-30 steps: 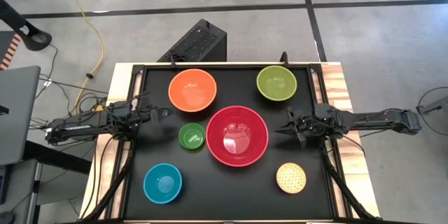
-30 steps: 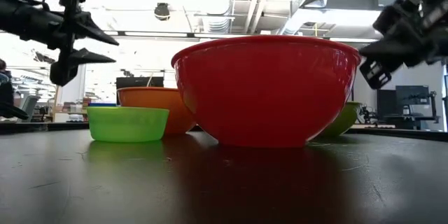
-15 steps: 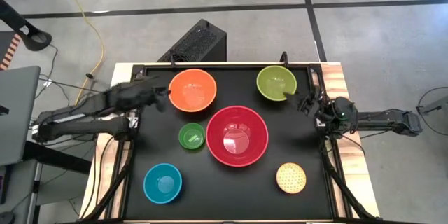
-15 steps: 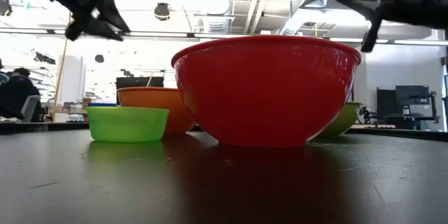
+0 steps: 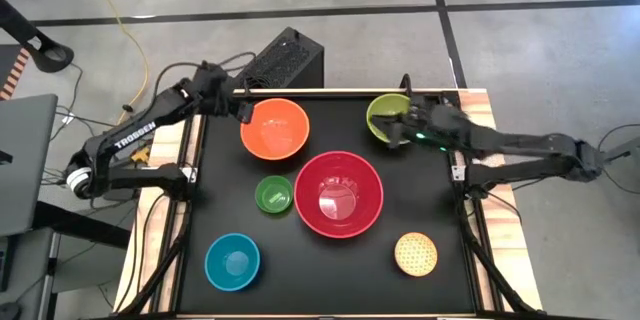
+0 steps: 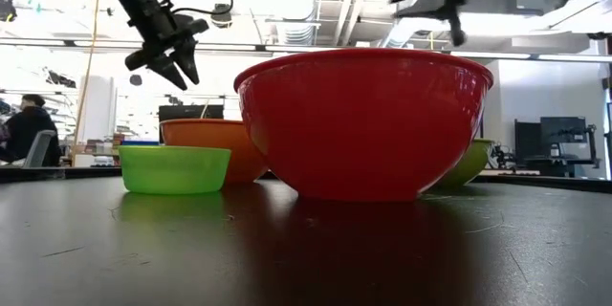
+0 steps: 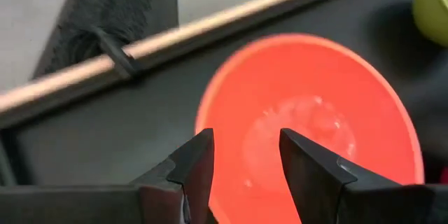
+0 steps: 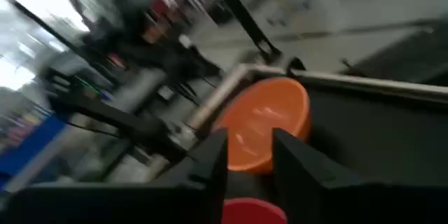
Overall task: Nest bowls inside each other
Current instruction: Stack the orange bowl on top of the red bowl
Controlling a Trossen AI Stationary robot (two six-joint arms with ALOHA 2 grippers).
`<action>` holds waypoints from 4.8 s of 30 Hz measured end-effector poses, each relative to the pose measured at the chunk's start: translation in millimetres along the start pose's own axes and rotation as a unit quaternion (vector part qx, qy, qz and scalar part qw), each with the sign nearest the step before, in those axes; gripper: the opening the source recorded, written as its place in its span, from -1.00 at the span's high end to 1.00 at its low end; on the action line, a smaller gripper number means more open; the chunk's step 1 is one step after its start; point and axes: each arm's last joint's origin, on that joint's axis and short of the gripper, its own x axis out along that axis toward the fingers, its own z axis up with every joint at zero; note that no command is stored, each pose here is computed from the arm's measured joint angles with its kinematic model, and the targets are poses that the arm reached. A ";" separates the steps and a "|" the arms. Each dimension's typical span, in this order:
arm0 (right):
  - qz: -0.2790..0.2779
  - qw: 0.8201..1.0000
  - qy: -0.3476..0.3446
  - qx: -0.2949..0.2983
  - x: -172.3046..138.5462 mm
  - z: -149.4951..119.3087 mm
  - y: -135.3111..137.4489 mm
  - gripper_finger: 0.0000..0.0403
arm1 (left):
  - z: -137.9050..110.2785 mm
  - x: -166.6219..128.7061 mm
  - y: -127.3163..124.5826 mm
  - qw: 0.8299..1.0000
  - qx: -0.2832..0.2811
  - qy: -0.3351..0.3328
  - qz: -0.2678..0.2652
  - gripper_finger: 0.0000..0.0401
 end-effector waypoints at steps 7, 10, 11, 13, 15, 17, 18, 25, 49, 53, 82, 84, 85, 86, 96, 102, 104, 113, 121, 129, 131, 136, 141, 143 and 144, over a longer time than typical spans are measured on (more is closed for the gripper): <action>-0.103 0.990 0.089 -0.044 83.9 12.2 14.8 -0.11 | -1.8 -5.0 14.6 0.999 -0.016 0.018 0.032 0.24; -0.138 0.980 0.127 -0.073 121.0 12.8 15.8 -0.21 | -6.1 -6.8 17.1 0.998 -0.018 0.035 0.050 0.24; -0.148 0.976 0.138 -0.077 133.0 12.4 15.4 -0.23 | -7.2 -7.9 17.5 0.998 -0.018 0.038 0.054 0.24; -0.166 0.969 0.160 -0.091 155.2 12.1 15.5 -0.24 | -9.5 -9.4 18.2 0.997 -0.017 0.047 0.062 0.24; -0.173 0.963 0.179 -0.103 176.6 11.8 15.2 -0.24 | -11.9 -11.5 18.9 0.996 -0.017 0.055 0.067 0.24; -0.182 0.955 0.203 -0.113 196.7 8.8 11.9 -0.24 | -12.5 -13.6 19.1 0.996 -0.017 0.053 0.070 0.24; -0.188 0.952 0.213 -0.117 206.2 7.2 10.1 -0.24 | -12.8 -14.6 19.2 0.996 -0.017 0.053 0.070 0.24; -0.200 0.938 0.253 -0.129 245.7 9.1 3.2 -0.24 | -15.1 -25.0 19.1 0.997 -0.018 0.044 0.065 0.24; -0.224 0.937 0.248 -0.097 266.5 22.7 -27.5 -0.34 | -25.5 -51.4 20.2 0.997 -0.007 0.034 0.062 0.24; -0.240 0.932 0.256 -0.097 272.8 12.9 -36.3 -0.34 | -25.6 -51.3 20.2 0.997 -0.002 0.035 0.062 0.24; -0.252 0.925 0.280 -0.056 291.2 -30.1 -40.7 0.89 | -31.9 -51.8 19.8 0.996 -0.001 0.070 0.051 0.24; -0.253 0.927 0.272 -0.053 287.8 -19.7 -41.3 0.90 | -32.4 -51.8 18.3 0.996 0.001 0.071 0.050 0.24; -0.254 0.927 0.271 -0.046 285.8 -14.0 -43.0 0.88 | -32.6 -51.9 17.5 0.996 0.003 0.071 0.049 0.24; -0.253 0.928 0.271 -0.040 283.6 -7.1 -46.0 0.87 | -32.8 -51.8 16.4 0.996 0.004 0.071 0.048 0.24; -0.230 0.944 0.232 -0.044 218.1 84.4 -24.6 0.93 | -55.0 -40.3 3.3 0.999 0.002 0.033 0.003 0.24; -0.187 0.931 0.300 -0.086 148.5 99.2 26.0 0.92 | -81.0 -29.1 1.1 0.999 -0.021 -0.003 -0.038 0.25; -0.172 0.927 0.318 -0.096 124.9 95.9 47.9 0.92 | -86.2 -27.0 1.2 0.999 -0.025 -0.012 -0.047 0.25; -0.136 0.924 0.349 -0.075 52.6 37.3 94.6 0.91 | -90.5 -20.4 -1.7 0.995 -0.034 -0.049 -0.074 0.25; -0.122 0.949 0.291 0.019 30.8 -24.6 57.3 0.91 | -86.6 -20.9 -3.4 0.993 -0.038 -0.070 -0.084 0.25; -0.162 0.941 0.294 0.043 37.1 -59.9 28.4 0.92 | -86.7 -20.8 -3.4 0.992 -0.057 -0.068 -0.085 0.25; -0.169 0.939 0.297 0.048 40.0 -65.0 25.3 0.92 | -86.6 -20.8 -3.3 0.992 -0.061 -0.067 -0.085 0.25; -0.190 0.933 0.303 0.043 43.7 -71.4 19.9 0.92 | -86.8 -20.8 -3.4 0.992 -0.070 -0.066 -0.087 0.25; -0.211 0.926 0.311 0.025 48.6 -78.8 15.1 0.92 | -87.4 -20.7 -3.2 0.992 -0.074 -0.062 -0.085 0.25; -0.216 0.924 0.316 0.022 51.3 -82.4 13.7 0.92 | -87.5 -20.7 -3.2 0.992 -0.075 -0.062 -0.085 0.25; -0.218 0.922 0.319 0.019 52.9 -85.0 13.3 0.92 | -87.6 -20.6 -3.2 0.992 -0.075 -0.061 -0.085 0.25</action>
